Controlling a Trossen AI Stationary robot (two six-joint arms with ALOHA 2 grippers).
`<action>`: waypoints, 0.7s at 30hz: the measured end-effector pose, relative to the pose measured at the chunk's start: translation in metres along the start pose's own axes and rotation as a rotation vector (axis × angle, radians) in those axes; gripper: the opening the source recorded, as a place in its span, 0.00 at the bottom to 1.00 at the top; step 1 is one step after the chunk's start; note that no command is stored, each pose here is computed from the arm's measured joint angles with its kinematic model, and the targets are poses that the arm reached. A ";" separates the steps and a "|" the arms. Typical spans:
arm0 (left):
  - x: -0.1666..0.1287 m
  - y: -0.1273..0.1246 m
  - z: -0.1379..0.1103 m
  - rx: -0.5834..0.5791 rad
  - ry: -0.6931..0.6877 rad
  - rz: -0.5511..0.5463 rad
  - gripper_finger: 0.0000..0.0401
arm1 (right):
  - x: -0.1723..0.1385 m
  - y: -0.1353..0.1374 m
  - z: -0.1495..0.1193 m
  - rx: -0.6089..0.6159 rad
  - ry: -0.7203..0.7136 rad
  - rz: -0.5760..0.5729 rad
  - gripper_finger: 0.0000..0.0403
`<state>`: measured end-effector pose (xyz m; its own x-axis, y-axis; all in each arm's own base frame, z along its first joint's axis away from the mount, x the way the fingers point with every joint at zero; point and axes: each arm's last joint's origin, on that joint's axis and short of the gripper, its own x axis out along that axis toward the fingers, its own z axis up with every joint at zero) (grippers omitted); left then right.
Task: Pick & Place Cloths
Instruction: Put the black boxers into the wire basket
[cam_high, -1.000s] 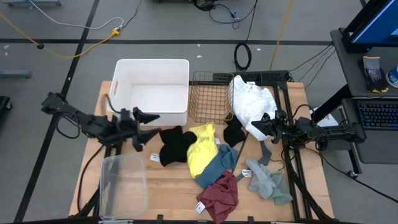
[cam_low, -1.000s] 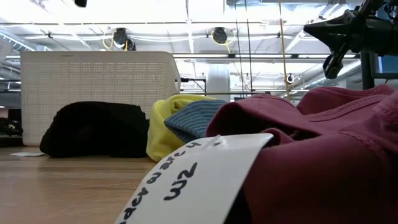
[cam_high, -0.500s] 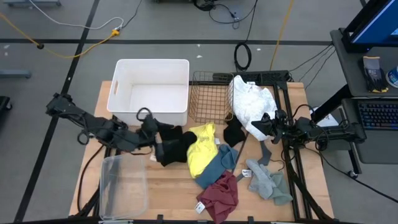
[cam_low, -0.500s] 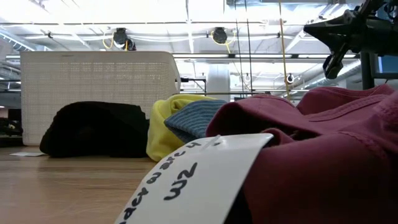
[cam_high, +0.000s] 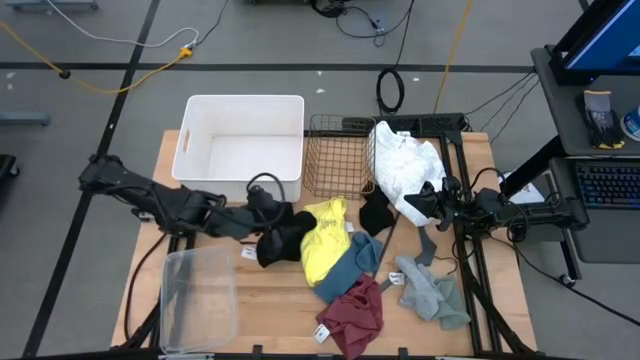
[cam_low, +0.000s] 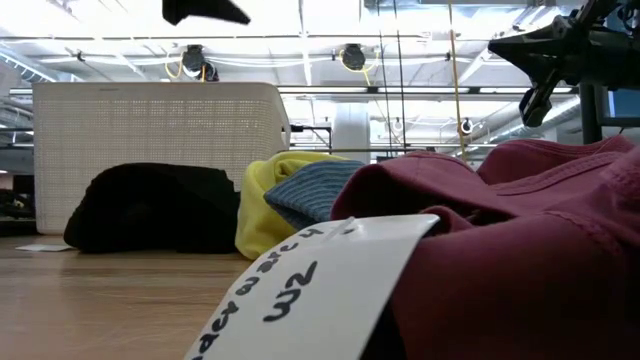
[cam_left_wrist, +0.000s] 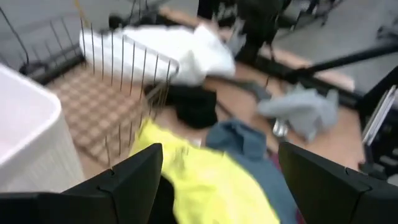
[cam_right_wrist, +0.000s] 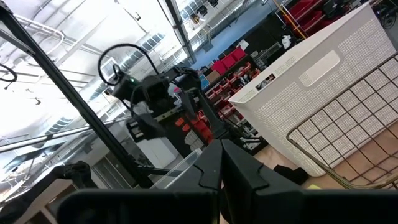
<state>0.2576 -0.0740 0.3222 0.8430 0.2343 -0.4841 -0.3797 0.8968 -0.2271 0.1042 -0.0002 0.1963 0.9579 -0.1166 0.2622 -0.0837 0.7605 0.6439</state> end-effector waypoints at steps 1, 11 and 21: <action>0.003 0.002 -0.002 -0.008 0.030 0.006 0.81 | 0.000 0.000 0.000 0.000 0.000 0.000 0.01; 0.031 0.012 -0.018 -0.083 0.253 0.030 0.81 | 0.000 0.000 -0.001 -0.001 0.006 -0.004 0.01; 0.044 0.017 -0.034 -0.169 0.424 0.068 0.81 | 0.000 0.000 -0.001 -0.001 0.005 -0.005 0.01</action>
<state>0.2755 -0.0614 0.2687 0.5970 0.0846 -0.7978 -0.5151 0.8028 -0.3003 0.1044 -0.0002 0.1957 0.9598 -0.1166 0.2553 -0.0790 0.7608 0.6442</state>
